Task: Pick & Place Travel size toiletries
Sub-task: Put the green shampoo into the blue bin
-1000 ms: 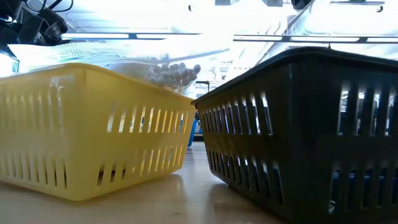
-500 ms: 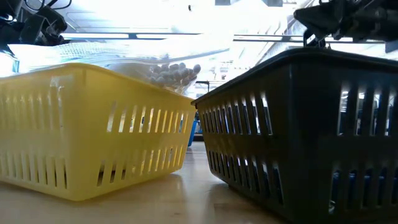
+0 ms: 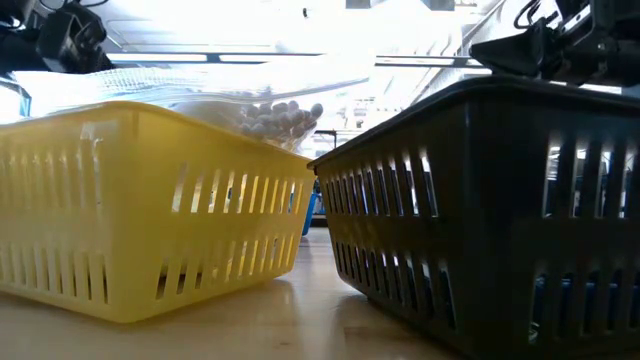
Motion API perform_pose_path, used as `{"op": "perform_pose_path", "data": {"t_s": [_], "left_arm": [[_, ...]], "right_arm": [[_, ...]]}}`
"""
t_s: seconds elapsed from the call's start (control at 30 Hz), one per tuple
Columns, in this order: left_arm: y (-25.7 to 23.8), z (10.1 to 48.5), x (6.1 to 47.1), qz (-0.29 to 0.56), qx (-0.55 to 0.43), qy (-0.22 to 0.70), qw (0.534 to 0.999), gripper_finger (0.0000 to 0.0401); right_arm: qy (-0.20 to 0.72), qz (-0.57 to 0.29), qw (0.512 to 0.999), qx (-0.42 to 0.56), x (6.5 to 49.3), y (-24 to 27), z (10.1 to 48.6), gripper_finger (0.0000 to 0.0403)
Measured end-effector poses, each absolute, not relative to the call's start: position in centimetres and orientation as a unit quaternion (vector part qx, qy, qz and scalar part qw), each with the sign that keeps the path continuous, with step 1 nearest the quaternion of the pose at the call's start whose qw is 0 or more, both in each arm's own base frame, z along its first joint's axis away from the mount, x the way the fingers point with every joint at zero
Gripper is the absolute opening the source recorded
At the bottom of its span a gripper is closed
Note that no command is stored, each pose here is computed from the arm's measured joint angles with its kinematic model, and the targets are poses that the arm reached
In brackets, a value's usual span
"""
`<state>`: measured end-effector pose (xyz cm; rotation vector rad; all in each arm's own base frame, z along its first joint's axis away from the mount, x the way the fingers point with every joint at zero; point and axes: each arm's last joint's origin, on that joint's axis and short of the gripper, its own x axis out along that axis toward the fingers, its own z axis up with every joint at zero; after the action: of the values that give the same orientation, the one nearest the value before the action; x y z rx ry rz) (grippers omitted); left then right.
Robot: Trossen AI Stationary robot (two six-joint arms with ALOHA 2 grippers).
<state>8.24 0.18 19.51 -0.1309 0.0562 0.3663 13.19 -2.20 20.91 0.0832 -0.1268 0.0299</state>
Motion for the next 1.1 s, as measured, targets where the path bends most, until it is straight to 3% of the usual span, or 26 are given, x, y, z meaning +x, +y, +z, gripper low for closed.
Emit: {"op": "perform_pose_path", "data": {"t_s": [0.33,0.57,0.77,0.9,1.1], "left_arm": [[0.3,20.4,8.3,0.208,-0.105,-0.011,0.972,0.0],[0.0,24.0,10.7,0.226,-0.094,0.026,0.969,0.0],[-0.8,28.8,17.6,0.274,-0.027,0.1,0.956,0.0],[-1.6,31.5,23.9,0.276,0.025,0.139,0.951,0.0006],[0.3,33.6,32.8,0.249,0.051,0.248,0.935,0.0055]], "right_arm": [[-0.053,0.015,0.998,0.04,13.1,-2.2,19.8,0.0002],[-0.051,0.031,0.998,0.025,13.1,-2.1,19.7,0.0002],[-0.068,0.045,0.996,0.022,13.0,-2.0,20.1,0.0002],[-0.088,0.098,0.991,0.02,12.9,-1.7,20.5,0.0002],[-0.118,0.147,0.982,0.027,12.6,-1.4,21.3,0.0002]]}}
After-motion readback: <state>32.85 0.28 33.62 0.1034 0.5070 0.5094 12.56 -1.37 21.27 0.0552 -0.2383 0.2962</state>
